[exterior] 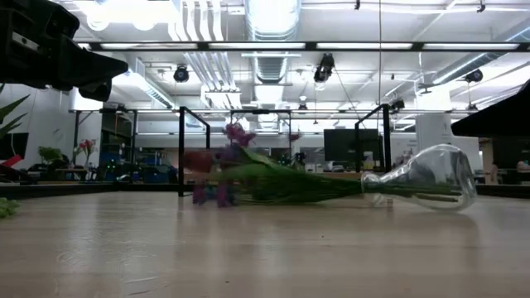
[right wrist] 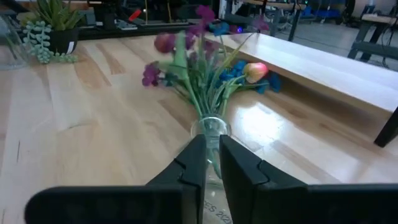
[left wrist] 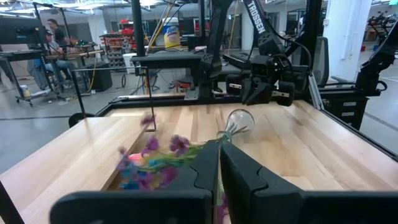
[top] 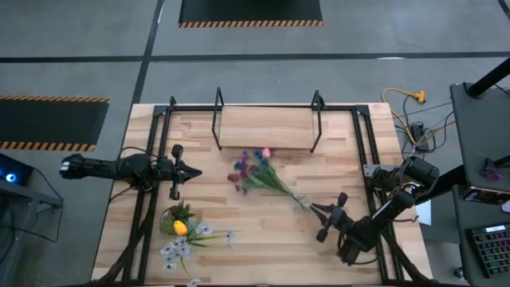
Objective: Pick and place flowers into a vace then onto a shelf
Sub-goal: Put the right transparent vase on the shelf
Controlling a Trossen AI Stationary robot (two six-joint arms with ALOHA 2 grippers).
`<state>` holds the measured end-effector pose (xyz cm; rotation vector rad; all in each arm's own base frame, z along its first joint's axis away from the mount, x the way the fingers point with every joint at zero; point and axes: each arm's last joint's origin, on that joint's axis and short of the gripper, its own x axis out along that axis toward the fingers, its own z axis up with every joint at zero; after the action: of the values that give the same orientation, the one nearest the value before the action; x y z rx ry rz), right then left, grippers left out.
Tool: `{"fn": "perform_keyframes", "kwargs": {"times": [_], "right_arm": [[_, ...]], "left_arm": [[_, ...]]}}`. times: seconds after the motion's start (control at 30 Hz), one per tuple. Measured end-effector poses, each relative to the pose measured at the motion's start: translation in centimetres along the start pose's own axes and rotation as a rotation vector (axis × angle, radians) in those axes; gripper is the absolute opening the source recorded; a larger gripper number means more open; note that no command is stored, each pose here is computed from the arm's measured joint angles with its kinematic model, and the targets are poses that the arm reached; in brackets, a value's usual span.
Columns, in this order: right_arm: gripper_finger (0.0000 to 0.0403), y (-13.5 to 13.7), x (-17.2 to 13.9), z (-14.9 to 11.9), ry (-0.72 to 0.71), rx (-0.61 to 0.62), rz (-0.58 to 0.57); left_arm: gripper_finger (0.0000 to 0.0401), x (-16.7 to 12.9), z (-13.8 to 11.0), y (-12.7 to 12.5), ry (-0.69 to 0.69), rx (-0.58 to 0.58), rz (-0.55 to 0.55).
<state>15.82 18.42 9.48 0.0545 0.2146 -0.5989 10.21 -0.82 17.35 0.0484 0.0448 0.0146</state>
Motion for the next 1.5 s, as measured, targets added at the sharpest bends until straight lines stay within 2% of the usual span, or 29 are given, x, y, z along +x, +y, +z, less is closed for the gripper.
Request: {"fn": "perform_keyframes", "kwargs": {"times": [0.2, 0.4, 0.47, 0.57, 0.63, 0.73, 0.87, 0.97, 1.1, 1.3, 1.5], "right_arm": [[0.0067, 0.1, 0.2, 0.3, -0.001, -0.034, -0.007], [0.0171, 1.2, 1.6, 3.2, 0.111, -0.076, -0.039], [0.0209, 1.3, 2.4, 4.7, 0.178, -0.07, -0.045], [0.0257, 1.0, 4.4, 6.7, 0.352, -0.069, -0.035], [0.0278, 0.4, 6.0, 7.9, 0.452, -0.068, -0.03], [0.03, -0.4, 7.9, 9.5, 0.517, -0.061, -0.022], [0.0314, -1.3, 9.2, 11.3, 0.587, -0.046, 0.033], [0.0315, -1.3, 10.3, 12.1, 0.66, -0.018, 0.118], [0.0307, -0.9, 11.9, 12.3, 0.726, -0.073, 0.188], [0.0295, -0.4, 13.6, 11.7, 0.794, -0.137, 0.216], [0.029, -0.8, 14.8, 10.3, 0.919, -0.234, 0.137]], "left_arm": [[0.0, 0.0, 0.0, 0.0, 0.0, 0.0, 0.0], [0.0, 0.0, 0.0, 0.0, 0.0, 0.0, 0.0], [0.0, 0.0, 0.0, 0.0, 0.0, 0.0, 0.0], [0.0, 0.0, 0.0, 0.0, 0.0, 0.0, 0.0], [0.0, 0.0, 0.0, 0.0, 0.0, 0.0, 0.0], [0.0, 0.0, 0.0, 0.0, 0.0, 0.0, 0.0], [0.0, 0.0, 0.0, 0.0, 0.004, 0.0, 0.0], [0.0, 0.0, -0.1, 0.0, 0.007, 0.001, 0.0], [0.0, 0.0, -0.1, 0.0, 0.006, 0.001, 0.0], [0.0, 0.0, -0.1, 0.0, 0.006, 0.001, 0.0], [0.0, 0.0, -0.1, 0.0, 0.01, 0.001, -0.001]]}}
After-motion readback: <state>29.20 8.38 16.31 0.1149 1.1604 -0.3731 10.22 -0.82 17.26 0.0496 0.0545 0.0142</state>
